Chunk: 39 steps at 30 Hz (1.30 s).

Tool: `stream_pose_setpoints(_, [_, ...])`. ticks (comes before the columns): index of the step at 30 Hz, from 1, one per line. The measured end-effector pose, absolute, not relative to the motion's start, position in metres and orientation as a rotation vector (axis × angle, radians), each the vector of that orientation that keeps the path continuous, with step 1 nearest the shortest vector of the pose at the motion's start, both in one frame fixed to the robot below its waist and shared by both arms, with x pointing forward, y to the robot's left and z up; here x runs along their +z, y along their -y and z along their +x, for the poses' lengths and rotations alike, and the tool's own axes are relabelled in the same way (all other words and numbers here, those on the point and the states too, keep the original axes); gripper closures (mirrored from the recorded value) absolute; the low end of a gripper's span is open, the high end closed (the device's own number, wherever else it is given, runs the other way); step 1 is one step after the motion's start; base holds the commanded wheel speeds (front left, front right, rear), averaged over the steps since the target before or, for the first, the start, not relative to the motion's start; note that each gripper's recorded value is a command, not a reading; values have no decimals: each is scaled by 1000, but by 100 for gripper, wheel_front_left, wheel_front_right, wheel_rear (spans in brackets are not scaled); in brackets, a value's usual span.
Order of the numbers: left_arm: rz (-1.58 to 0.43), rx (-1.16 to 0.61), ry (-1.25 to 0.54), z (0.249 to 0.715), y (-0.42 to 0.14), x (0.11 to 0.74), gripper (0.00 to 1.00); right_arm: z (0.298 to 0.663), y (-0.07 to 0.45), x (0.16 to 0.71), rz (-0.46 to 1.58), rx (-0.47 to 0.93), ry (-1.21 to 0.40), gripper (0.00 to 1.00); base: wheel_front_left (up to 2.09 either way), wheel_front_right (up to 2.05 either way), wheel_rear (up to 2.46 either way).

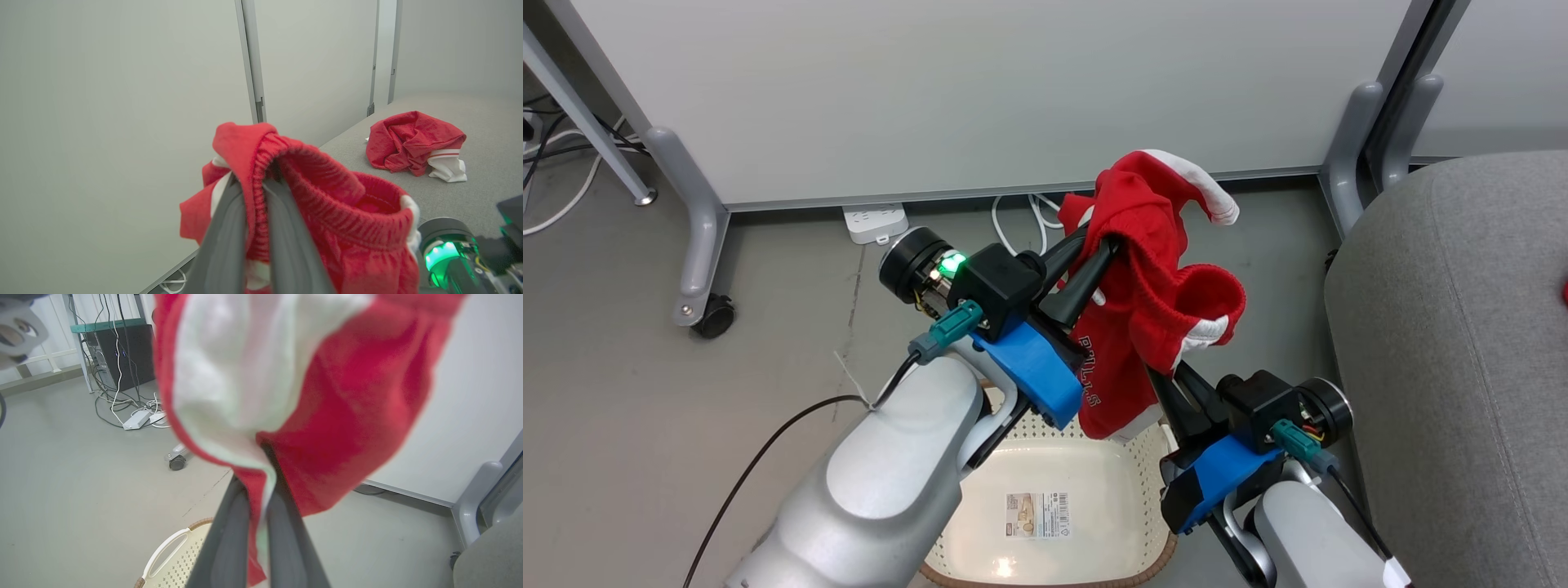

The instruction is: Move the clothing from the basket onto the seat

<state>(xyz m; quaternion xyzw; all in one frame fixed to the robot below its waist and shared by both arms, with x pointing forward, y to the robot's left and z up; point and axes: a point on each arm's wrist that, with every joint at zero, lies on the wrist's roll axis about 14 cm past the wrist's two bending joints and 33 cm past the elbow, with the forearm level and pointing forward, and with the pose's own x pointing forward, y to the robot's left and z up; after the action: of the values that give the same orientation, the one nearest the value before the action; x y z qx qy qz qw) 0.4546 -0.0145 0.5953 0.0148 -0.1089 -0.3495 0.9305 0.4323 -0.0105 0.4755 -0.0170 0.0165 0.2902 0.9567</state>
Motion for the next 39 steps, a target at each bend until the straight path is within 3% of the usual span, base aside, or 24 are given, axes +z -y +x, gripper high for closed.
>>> stream_pose_setpoints(6, [31,-718,226,454,16,597,100,432,11,477,-31,587,-31,100,0,0,0])
stream_pose_setpoints(7, [31,-719,227,454,16,597,55,432,11,477,-31,587,-30,100,0,0,0])
stream_pose_setpoints(8, [31,-718,228,454,16,597,0,431,11,478,-32,588,-30,100,0,0,0])
stream_pose_setpoints(28, [33,-716,226,458,18,594,0,433,18,474,-18,567,-40,100,0,0,0])
stream_pose_setpoints(39, [22,-755,199,466,35,578,0,446,49,476,-4,469,-28,100,0,0,0])
